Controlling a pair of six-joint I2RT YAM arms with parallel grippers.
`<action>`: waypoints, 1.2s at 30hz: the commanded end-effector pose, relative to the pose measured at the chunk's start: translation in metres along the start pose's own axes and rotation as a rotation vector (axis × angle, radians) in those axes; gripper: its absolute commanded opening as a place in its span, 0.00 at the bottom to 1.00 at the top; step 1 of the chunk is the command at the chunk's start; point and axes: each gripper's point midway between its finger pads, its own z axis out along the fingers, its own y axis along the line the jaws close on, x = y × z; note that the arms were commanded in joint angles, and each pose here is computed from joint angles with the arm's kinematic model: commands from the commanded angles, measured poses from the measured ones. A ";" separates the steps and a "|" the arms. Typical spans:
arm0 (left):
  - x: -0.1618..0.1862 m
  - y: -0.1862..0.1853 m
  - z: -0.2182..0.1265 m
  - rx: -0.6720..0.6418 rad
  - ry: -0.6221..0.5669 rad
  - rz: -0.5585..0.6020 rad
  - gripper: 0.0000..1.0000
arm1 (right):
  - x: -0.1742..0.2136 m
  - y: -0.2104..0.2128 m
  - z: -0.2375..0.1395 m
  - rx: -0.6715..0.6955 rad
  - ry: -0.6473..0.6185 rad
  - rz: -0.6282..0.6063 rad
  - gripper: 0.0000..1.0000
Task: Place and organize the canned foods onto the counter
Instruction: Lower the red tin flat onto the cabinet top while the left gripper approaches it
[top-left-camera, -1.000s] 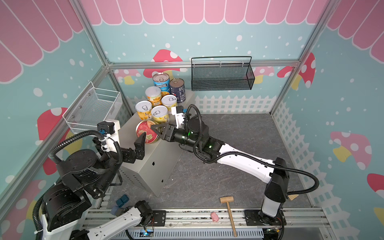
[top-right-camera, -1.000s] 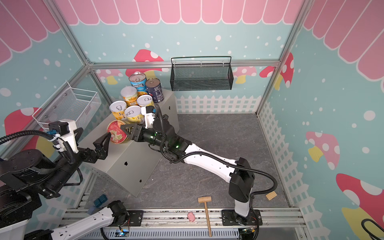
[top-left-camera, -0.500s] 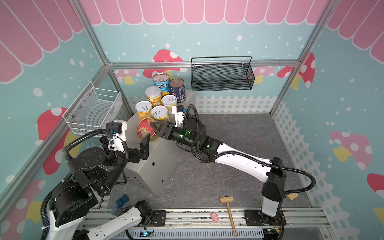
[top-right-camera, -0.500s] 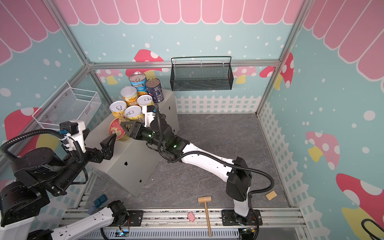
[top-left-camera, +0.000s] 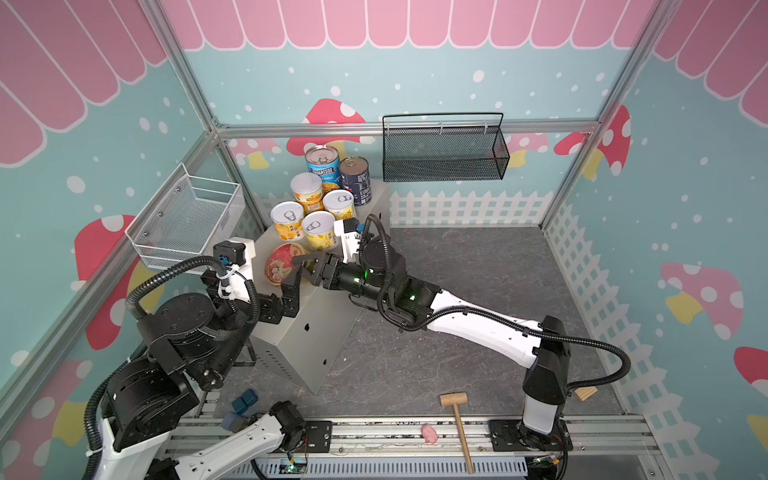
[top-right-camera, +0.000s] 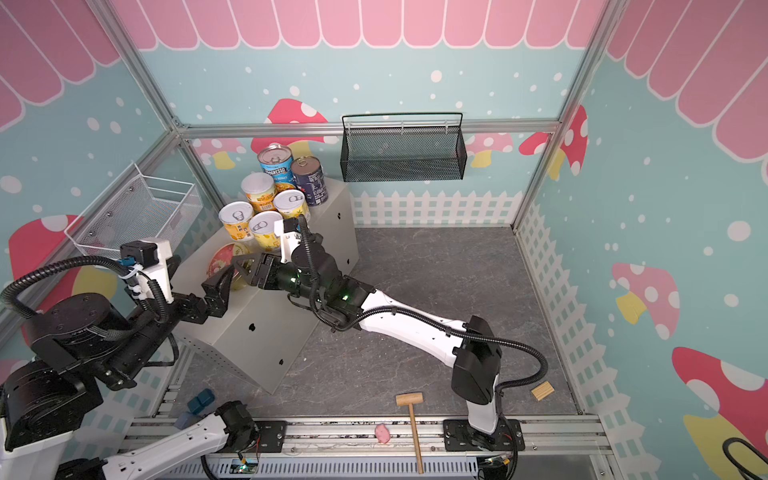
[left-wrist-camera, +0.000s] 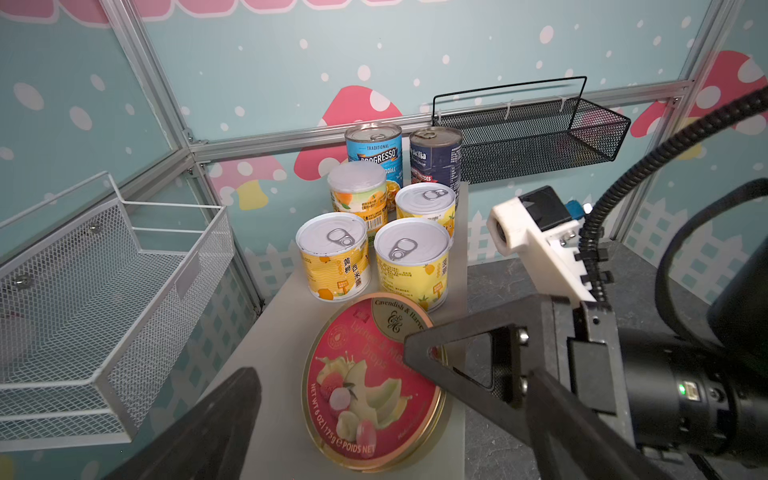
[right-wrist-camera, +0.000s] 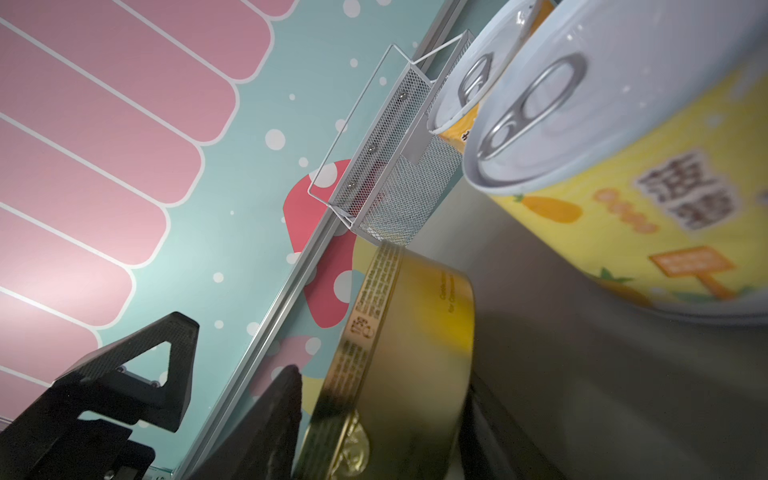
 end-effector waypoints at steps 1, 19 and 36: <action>-0.001 0.004 0.000 -0.018 0.000 0.006 0.99 | 0.001 0.005 -0.009 -0.002 -0.009 0.000 0.63; -0.003 -0.029 0.022 0.074 0.093 -0.022 0.99 | 0.010 -0.009 -0.031 0.110 0.078 -0.359 0.76; -0.015 -0.024 0.030 0.048 0.097 -0.028 0.99 | 0.033 -0.029 -0.023 0.193 0.281 -0.574 0.78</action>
